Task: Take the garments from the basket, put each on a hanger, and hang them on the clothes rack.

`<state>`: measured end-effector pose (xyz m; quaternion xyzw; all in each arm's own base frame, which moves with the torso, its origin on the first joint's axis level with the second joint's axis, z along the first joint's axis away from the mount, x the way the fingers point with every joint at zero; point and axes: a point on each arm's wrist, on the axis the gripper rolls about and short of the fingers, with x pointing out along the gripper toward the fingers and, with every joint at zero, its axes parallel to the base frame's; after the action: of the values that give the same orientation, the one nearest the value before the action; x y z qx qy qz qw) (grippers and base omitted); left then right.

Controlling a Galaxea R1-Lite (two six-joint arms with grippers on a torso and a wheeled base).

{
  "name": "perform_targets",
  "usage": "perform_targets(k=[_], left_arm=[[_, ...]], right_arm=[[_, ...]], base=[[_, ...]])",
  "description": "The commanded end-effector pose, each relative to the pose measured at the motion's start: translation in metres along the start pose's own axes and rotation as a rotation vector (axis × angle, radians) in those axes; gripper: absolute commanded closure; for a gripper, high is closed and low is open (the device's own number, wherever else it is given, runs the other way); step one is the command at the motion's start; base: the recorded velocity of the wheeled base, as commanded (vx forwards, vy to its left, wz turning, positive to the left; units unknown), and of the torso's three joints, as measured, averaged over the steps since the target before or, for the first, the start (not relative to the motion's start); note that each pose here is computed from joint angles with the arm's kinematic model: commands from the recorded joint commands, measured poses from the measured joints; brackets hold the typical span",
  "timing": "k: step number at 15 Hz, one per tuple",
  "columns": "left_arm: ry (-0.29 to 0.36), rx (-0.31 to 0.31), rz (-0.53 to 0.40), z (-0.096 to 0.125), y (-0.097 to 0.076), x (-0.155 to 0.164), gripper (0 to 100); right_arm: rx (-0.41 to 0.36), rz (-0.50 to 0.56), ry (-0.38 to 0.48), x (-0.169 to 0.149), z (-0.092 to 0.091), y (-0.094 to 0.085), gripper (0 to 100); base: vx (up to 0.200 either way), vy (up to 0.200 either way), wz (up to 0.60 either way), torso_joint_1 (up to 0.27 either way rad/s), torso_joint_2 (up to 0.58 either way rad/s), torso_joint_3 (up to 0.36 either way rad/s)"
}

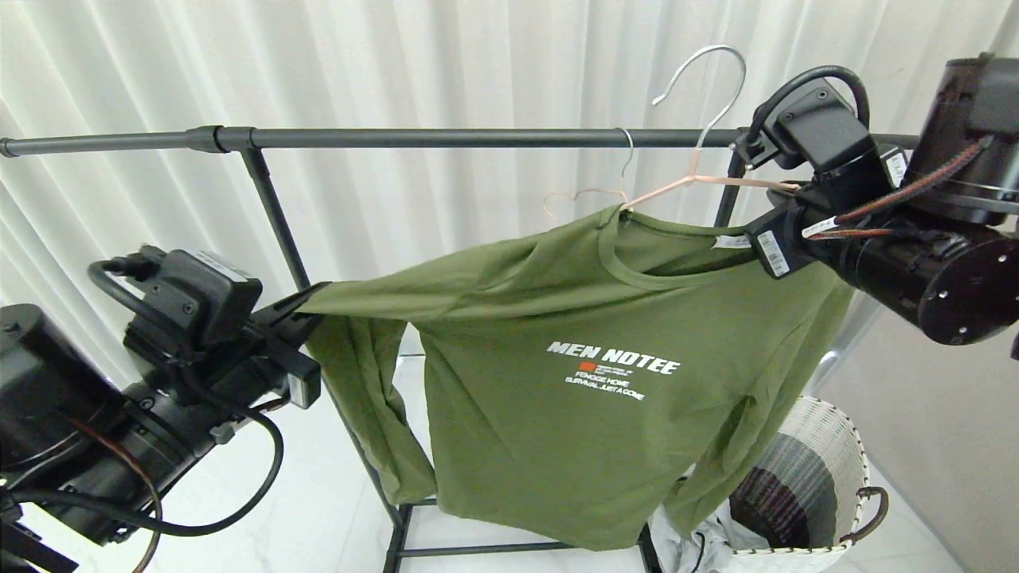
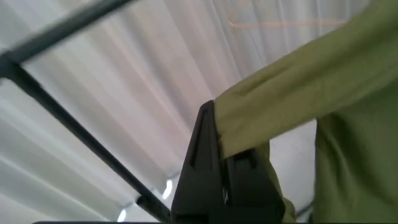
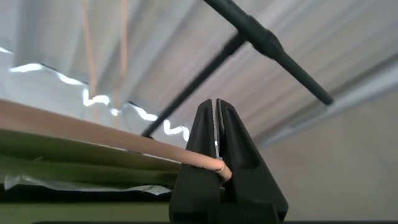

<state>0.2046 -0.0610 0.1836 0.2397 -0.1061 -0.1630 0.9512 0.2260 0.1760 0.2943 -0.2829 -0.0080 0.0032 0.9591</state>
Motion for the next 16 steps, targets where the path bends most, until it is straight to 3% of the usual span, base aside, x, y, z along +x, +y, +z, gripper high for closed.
perform_targets(k=[1,6,11,12,14,16], left_arm=[[-0.051,0.032,0.028,0.012,0.005,-0.016,100],[0.011,0.073,-0.062,-0.004,-0.016,-0.048,100],[0.147,0.177,-0.108,-0.029,-0.027,-0.032,100],[0.143,0.177,-0.111,-0.028,-0.029,-0.028,100],[0.043,0.158,-0.145,-0.010,-0.036,-0.020,100],[0.027,0.158,-0.161,-0.006,-0.040,-0.024,100]], right_arm=[[-0.002,-0.052,0.035,0.007,-0.005,-0.007,100],[0.029,-0.102,0.029,0.011,0.001,-0.019,100],[0.071,-0.111,-0.024,0.007,0.019,-0.026,100],[0.078,-0.105,-0.037,0.005,0.024,-0.025,100],[0.080,-0.090,-0.047,0.003,0.026,-0.021,100],[0.085,-0.085,-0.054,0.003,0.028,-0.019,100]], base=[[0.000,0.000,0.00,0.000,0.00,0.000],[0.000,0.000,0.00,0.000,0.00,0.000],[0.000,0.000,0.00,0.000,0.00,0.000],[0.000,0.000,0.00,0.000,0.00,0.000],[0.000,0.000,0.00,0.000,0.00,0.000],[0.000,0.000,0.00,0.000,0.00,0.000]])
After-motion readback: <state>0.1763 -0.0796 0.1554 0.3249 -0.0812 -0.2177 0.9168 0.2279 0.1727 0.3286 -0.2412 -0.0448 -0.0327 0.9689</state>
